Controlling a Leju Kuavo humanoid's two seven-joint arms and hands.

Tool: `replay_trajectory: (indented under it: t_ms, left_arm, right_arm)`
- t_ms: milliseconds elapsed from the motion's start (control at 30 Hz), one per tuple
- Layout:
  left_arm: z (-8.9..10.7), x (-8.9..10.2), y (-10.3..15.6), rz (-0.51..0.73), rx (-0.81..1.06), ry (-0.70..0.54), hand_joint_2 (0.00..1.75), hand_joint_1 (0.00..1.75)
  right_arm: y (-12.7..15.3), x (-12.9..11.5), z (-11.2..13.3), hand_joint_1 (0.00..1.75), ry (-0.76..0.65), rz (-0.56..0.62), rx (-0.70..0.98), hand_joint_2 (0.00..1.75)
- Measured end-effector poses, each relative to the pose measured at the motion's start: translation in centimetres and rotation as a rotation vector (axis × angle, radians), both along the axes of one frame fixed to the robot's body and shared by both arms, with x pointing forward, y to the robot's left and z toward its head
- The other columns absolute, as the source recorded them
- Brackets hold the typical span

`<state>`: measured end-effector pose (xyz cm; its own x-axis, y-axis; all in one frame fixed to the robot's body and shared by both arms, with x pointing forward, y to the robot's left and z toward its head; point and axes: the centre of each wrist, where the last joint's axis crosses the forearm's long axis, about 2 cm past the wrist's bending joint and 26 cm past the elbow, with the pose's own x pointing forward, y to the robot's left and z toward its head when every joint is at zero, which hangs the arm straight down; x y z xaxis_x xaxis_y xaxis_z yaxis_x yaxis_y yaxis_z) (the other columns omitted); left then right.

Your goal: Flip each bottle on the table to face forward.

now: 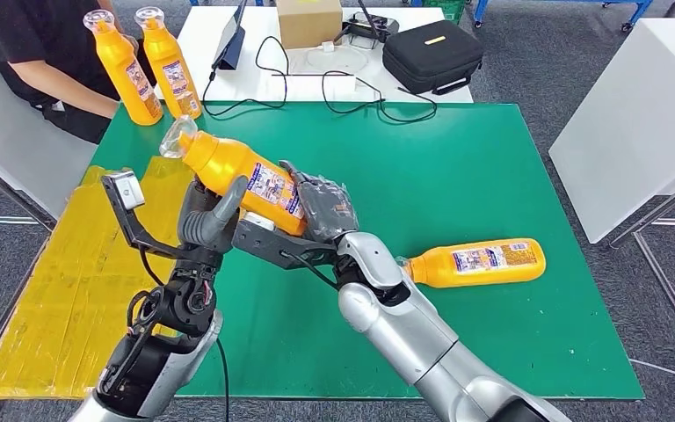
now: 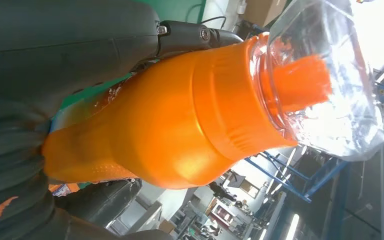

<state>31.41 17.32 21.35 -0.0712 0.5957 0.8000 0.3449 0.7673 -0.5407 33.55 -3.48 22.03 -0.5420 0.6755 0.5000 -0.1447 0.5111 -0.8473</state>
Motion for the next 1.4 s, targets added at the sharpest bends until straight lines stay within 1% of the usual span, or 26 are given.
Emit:
replay_trajectory:
  t_ms: [333, 900, 933, 967, 1033, 1067, 1100, 1300, 1400]
  left_arm:
    - [-1.0, 0.4, -0.9, -0.047, -0.003, 0.068, 1.75, 0.0]
    - [-1.3, 0.7, -1.1, -0.046, 0.003, 0.077, 1.75, 0.0]
    - [-1.3, 0.7, -1.1, -0.043, 0.004, 0.077, 1.75, 0.04]
    - [-1.3, 0.7, -1.1, -0.039, 0.004, 0.076, 1.75, 0.45]
    - [-1.3, 0.7, -1.2, -0.029, 0.008, 0.073, 1.75, 1.32]
    - [-1.3, 0.7, -1.2, -0.022, 0.01, 0.07, 1.75, 1.72]
    - [-1.3, 0.7, -1.3, -0.015, 0.012, 0.067, 1.75, 1.75]
    - [-1.5, 0.7, -1.4, 0.055, 0.02, 0.034, 1.75, 1.75]
    - [-1.5, 0.7, -1.4, 0.062, 0.021, 0.031, 1.75, 1.75]
  right_arm:
    - [0.1, 0.1, -0.6, 1.75, 0.022, -0.008, -0.001, 1.75]
    - [0.0, 0.1, -0.8, 1.75, 0.031, -0.01, -0.005, 1.75]
    - [0.0, 0.1, -0.9, 1.75, 0.031, -0.01, -0.005, 1.75]
    - [0.0, 0.1, -0.9, 1.75, 0.033, -0.01, -0.004, 1.75]
    - [0.0, 0.1, -0.9, 1.75, 0.035, -0.01, -0.002, 1.75]
    - [0.1, 0.1, -0.9, 1.75, 0.036, -0.009, -0.002, 1.75]
    - [0.1, 0.1, -0.9, 1.75, 0.037, -0.008, -0.002, 1.75]
    - [0.5, -0.1, -0.9, 1.75, 0.044, 0.006, 0.004, 1.75]
    - [0.6, -0.1, -0.9, 1.75, 0.045, 0.008, 0.005, 1.75]
